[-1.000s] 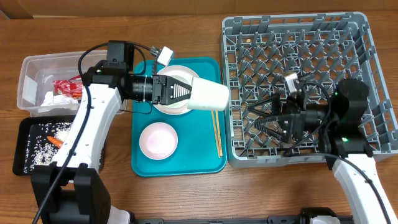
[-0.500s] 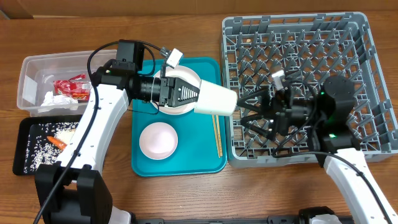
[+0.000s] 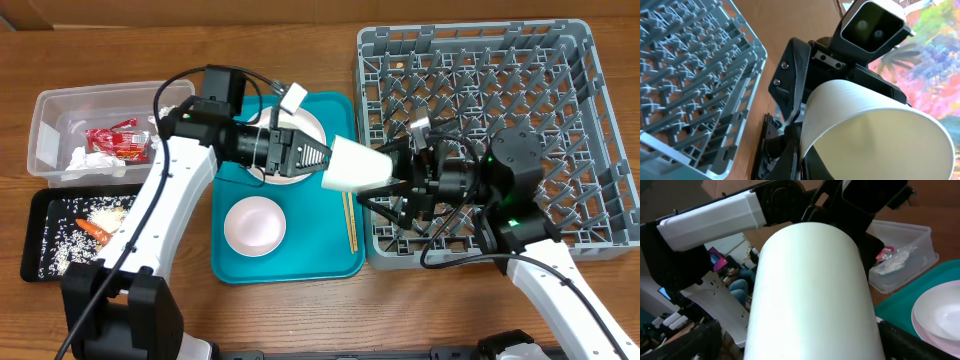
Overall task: Sort waste into correct bins and load items into the dishwasher
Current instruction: 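Move the right gripper to the cup and grasp its base, then release the cup from the left gripper and carry it right over the rack, then lower the cup upside down into the dish rack with the right gripper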
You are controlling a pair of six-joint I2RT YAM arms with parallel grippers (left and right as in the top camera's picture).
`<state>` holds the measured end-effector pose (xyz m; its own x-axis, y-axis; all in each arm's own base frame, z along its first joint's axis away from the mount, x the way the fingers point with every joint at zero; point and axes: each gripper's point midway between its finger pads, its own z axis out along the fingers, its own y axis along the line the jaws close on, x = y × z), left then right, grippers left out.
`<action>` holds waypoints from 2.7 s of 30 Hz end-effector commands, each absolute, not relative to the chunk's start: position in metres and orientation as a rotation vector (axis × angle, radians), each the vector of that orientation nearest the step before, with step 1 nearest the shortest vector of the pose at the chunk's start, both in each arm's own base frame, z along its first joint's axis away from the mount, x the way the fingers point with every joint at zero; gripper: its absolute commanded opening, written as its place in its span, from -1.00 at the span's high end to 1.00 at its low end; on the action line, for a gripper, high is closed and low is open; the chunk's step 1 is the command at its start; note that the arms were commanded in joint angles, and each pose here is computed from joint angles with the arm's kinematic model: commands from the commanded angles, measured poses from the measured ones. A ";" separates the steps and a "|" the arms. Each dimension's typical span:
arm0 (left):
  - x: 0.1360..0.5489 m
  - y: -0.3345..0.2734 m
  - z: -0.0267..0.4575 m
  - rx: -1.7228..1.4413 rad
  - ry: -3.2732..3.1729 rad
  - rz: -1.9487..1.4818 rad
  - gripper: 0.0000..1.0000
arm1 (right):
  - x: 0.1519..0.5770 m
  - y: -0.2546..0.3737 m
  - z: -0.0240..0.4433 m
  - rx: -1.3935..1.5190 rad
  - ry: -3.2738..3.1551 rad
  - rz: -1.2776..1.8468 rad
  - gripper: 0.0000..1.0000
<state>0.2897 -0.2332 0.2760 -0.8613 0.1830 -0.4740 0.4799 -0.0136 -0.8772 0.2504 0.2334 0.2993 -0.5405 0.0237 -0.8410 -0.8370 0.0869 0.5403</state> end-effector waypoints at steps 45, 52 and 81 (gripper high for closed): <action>0.331 -0.188 0.245 0.497 2.260 -1.608 0.28 | 0.303 0.213 0.300 -0.588 1.693 1.304 0.09; 0.333 -0.187 0.240 0.474 2.292 -1.580 0.29 | 0.344 0.162 0.255 -0.336 1.888 1.046 0.08; 0.343 -0.154 0.186 0.230 2.632 -1.180 0.30 | 0.329 0.019 0.240 0.272 2.719 0.203 0.41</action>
